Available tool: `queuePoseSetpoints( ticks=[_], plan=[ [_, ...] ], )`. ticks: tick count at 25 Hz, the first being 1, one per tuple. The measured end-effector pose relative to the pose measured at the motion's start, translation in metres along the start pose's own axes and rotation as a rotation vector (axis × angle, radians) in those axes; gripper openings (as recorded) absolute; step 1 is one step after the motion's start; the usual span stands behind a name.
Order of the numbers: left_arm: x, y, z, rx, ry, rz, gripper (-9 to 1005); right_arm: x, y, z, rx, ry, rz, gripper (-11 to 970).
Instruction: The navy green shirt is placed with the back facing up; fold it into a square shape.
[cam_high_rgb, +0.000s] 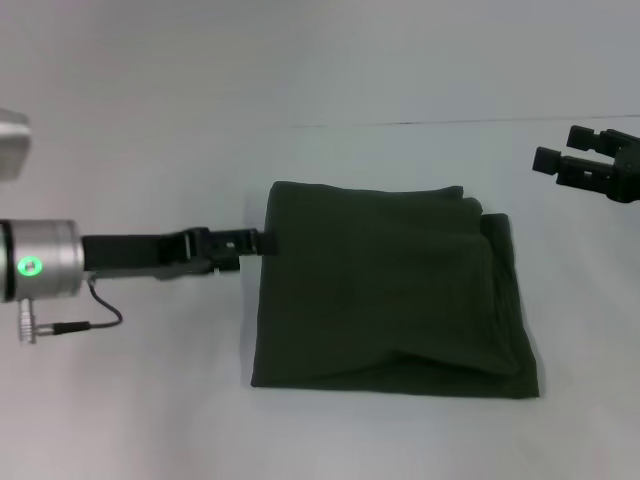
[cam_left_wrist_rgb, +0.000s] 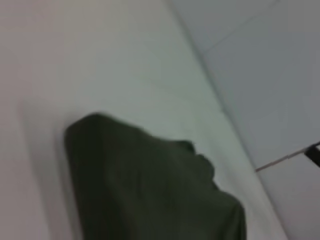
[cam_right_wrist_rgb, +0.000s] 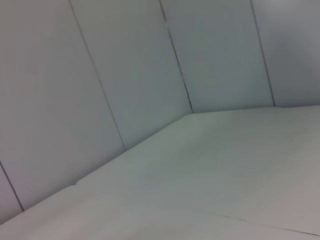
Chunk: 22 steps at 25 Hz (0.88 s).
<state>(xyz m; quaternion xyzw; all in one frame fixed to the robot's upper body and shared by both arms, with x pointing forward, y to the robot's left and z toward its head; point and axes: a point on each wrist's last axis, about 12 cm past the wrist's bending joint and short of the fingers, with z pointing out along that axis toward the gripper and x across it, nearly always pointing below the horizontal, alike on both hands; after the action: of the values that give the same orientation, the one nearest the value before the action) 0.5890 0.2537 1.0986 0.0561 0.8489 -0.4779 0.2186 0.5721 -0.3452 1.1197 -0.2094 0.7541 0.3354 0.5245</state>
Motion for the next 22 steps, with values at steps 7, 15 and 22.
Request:
queuePoseSetpoints(
  ticks=[7, 15, 22],
  plan=[
    [-0.005, 0.000, 0.019, -0.045, 0.028, -0.129, 951, 0.006, 0.001, -0.006, -0.022, 0.014, -0.024, 928],
    [-0.002, 0.008, 0.034, -0.136, 0.017, -0.117, 950, 0.007, 0.003, -0.010, -0.041, 0.013, -0.031, 927],
    [0.002, 0.007, 0.048, -0.165, 0.039, -0.100, 949, 0.009, 0.003, -0.011, -0.040, 0.013, -0.032, 927]
  ],
)
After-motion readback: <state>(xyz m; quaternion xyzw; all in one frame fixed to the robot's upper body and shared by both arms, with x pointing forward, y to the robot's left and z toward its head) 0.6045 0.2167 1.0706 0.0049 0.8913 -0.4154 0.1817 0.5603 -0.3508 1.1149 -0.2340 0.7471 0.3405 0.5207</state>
